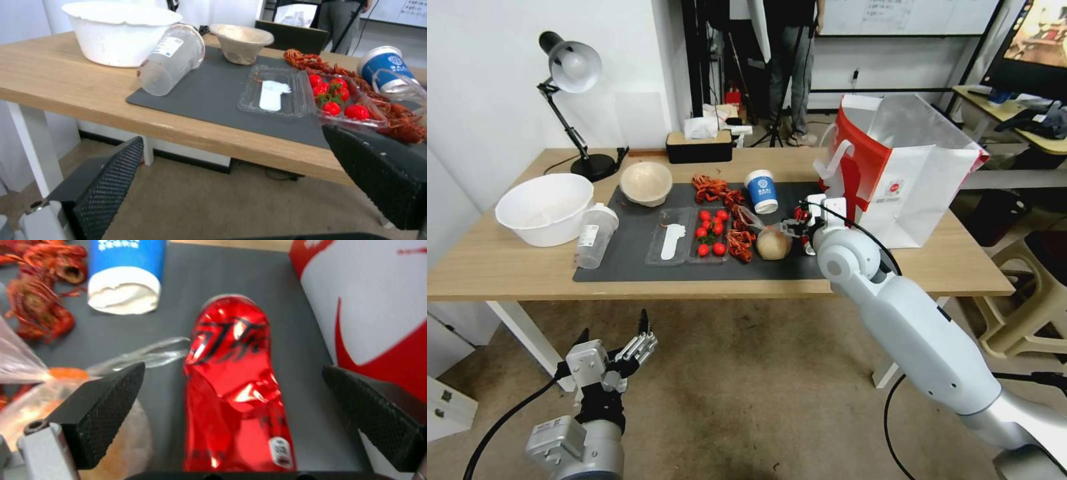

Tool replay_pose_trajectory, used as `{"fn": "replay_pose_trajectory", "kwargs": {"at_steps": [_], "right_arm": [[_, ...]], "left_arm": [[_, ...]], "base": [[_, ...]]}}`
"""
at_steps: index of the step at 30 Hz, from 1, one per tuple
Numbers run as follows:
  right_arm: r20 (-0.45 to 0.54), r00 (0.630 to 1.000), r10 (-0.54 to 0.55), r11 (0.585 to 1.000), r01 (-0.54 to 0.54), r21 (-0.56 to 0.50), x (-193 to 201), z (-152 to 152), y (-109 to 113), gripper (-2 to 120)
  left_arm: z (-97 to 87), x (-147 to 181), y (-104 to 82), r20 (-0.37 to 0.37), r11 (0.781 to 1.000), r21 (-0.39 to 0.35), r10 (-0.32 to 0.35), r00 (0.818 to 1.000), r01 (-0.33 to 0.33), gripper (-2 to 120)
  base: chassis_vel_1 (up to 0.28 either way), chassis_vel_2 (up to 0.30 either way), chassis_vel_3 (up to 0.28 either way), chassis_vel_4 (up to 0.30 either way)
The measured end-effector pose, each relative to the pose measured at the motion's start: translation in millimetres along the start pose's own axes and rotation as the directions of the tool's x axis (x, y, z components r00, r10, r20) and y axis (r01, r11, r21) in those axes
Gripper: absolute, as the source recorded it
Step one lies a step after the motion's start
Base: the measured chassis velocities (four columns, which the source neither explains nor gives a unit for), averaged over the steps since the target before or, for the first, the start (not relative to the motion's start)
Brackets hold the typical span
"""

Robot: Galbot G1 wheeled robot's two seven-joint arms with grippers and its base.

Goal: Pick up the trash from the table and place it into the takeout bag.

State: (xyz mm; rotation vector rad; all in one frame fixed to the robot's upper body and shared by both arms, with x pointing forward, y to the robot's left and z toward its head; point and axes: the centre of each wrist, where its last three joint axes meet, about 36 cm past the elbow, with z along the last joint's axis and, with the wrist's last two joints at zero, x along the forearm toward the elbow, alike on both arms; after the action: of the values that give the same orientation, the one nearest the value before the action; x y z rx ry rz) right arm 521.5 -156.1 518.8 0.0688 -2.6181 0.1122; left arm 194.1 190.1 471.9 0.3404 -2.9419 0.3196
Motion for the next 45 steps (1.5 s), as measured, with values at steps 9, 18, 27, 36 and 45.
{"fn": "replay_pose_trajectory", "kwargs": {"at_steps": [9, 18, 27, 36, 45], "right_arm": [[-0.040, 0.999, 0.007, 1.000, -0.008, -0.021, -9.6, 5.8, -0.8, 100], [-0.047, 0.999, 0.008, 1.000, -0.009, -0.024, -12.7, 9.6, -0.1, 98], [-0.058, 0.998, -0.002, 1.000, 0.000, -0.026, -13.0, 15.5, 0.4, 73], [-0.054, 0.999, -0.011, 0.999, 0.009, -0.035, -11.2, 15.3, 0.6, 45], [0.115, 0.983, -0.142, 0.990, 0.143, -0.006, 31.5, -7.3, -10.9, 43]], "left_arm": [[0.4, 0.2, -0.8, -0.006, 1.000, 0.004, 0.004, 1.000, -0.004, 100], [3.9, -0.2, -0.5, -0.009, 1.000, 0.003, 0.001, 1.000, -0.001, 100], [5.2, -0.6, -0.9, -0.006, 1.000, 0.005, -0.001, 1.000, 0.001, 100], [5.4, -1.0, -0.4, -0.001, 1.000, 0.003, -0.004, 1.000, 0.004, 100], [2.0, -1.0, 0.8, 0.014, 1.000, 0.000, -0.004, 1.000, 0.004, 100]], "base": [[0.000, 0.000, 0.000, 0.000], [0.000, 0.000, 0.000, 0.000], [0.000, 0.000, 0.000, 0.000], [0.000, 0.000, 0.000, 0.000], [0.000, 0.000, 0.000, 0.000]]}}
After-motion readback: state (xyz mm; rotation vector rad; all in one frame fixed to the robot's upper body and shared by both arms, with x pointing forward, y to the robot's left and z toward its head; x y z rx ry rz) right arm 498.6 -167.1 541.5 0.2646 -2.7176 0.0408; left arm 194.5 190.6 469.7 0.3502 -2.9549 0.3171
